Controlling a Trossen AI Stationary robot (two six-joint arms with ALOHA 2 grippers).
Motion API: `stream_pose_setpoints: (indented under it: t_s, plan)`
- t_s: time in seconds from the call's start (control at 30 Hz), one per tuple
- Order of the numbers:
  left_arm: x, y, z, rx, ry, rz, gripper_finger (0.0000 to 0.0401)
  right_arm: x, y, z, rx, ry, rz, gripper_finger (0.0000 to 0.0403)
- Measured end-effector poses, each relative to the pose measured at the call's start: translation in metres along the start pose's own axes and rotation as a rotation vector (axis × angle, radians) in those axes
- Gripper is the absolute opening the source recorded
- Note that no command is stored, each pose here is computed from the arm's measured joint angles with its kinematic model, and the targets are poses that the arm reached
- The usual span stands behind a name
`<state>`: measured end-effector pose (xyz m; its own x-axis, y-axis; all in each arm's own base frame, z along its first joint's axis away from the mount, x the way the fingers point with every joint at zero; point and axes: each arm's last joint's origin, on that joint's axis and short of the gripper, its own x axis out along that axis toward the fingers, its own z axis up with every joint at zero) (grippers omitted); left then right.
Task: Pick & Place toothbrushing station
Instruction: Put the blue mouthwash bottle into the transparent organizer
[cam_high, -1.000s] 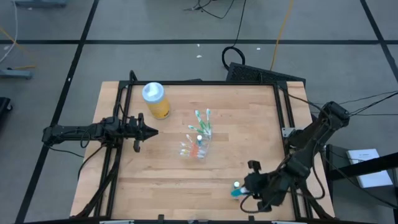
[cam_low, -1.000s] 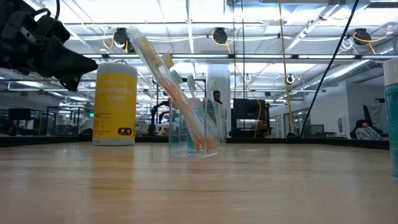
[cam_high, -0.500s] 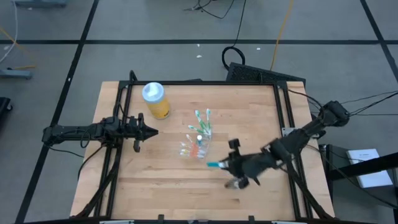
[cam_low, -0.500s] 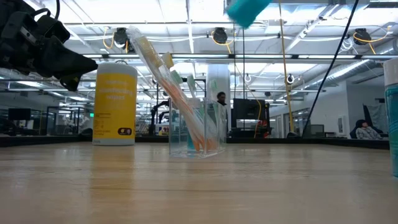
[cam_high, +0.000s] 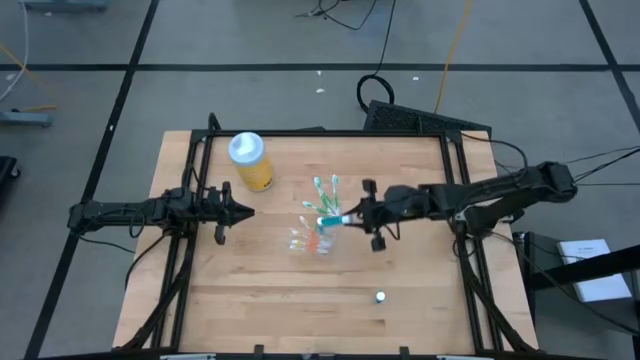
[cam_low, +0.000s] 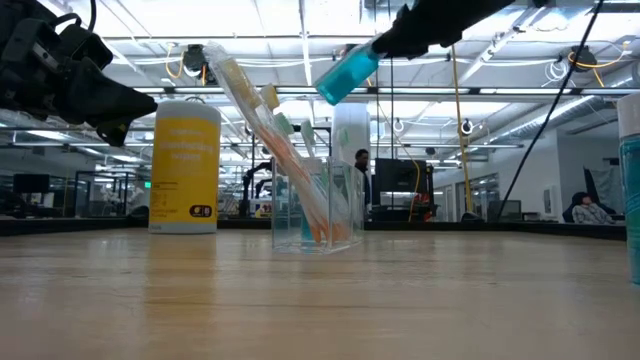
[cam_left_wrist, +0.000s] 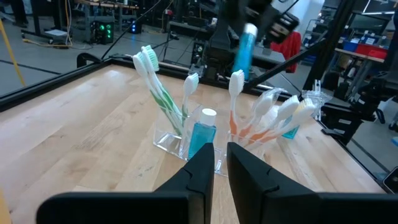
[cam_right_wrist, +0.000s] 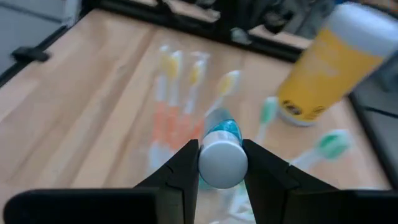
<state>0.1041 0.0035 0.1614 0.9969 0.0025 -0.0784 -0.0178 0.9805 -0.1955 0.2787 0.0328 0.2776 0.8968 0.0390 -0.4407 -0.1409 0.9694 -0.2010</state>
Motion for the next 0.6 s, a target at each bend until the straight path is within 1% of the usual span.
stream_pose_setpoints:
  t_s: [0.13,0.23,0.33,0.4,0.6]
  plan:
    - [0.000,0.000,0.000,0.000,0.000,0.000,0.0049,-0.007,-0.018,0.000,0.007,-0.031,-0.066,0.0096]
    - [0.000,0.000,0.000,0.000,0.001,0.000,0.0049,-0.009,-0.029,0.002,-0.019,0.021,-0.089,0.0096]
    - [0.000,0.000,0.000,0.000,0.001,0.000,0.0049,-0.006,-0.042,0.013,-0.008,0.126,-0.094,0.0096]
    - [0.000,0.000,0.000,0.000,0.000,-0.001,0.0049,-0.001,-0.048,0.019,0.006,0.222,-0.082,0.0096]
    - [0.000,0.000,0.000,0.000,0.000,0.001,0.0049,0.027,-0.055,0.038,-0.001,0.465,-0.018,0.0096]
